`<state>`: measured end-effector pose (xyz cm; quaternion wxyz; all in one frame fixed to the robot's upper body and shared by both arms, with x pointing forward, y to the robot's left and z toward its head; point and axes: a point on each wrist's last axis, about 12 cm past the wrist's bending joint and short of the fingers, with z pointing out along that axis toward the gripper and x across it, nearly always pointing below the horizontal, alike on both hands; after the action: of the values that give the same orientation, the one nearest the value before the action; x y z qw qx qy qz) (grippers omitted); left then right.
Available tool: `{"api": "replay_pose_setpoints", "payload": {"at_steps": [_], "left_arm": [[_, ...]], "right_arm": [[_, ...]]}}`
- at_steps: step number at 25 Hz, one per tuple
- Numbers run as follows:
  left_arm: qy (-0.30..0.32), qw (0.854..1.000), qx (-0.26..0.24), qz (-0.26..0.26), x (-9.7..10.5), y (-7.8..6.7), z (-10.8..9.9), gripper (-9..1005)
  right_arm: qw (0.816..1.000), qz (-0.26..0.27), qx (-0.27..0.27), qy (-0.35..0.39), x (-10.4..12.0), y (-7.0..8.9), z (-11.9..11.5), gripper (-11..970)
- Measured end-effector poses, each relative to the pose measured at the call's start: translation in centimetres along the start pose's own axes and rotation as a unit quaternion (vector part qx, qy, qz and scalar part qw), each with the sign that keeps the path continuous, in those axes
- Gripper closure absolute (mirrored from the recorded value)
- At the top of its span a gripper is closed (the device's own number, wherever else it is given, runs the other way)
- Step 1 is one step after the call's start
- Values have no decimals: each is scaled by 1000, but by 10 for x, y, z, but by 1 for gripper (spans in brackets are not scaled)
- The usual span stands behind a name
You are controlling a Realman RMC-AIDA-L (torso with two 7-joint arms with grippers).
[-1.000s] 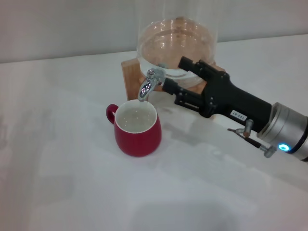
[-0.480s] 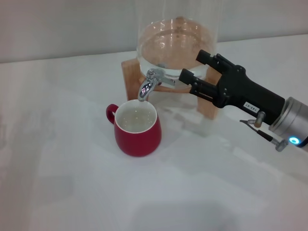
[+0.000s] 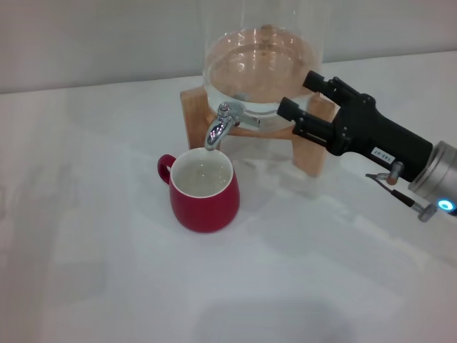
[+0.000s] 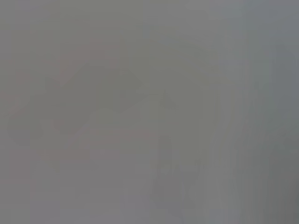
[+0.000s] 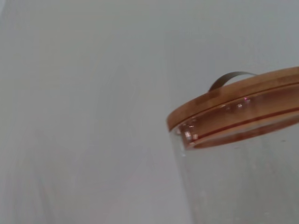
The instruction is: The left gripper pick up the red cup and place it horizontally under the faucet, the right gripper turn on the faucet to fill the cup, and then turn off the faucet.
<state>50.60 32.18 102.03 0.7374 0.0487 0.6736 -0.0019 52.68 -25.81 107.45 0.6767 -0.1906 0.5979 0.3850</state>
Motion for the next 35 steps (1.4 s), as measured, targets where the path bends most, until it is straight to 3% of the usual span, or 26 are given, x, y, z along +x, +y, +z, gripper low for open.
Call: {"api": "replay_pose_setpoints", "payload": {"at_steps": [11, 23, 35], "left_arm": [[1, 1000, -6, 0, 0, 2, -1, 481], [-8, 998, -57, -10, -1, 15, -4, 481], [-24, 987, -155, -38, -3, 38, -12, 481]], "right_arm": [[999, -6, 33, -9, -8, -13, -14, 89], [995, -21, 94, -33, -21, -35, -22, 89], [978, -30, 197, -66, -31, -59, -39, 89]]}}
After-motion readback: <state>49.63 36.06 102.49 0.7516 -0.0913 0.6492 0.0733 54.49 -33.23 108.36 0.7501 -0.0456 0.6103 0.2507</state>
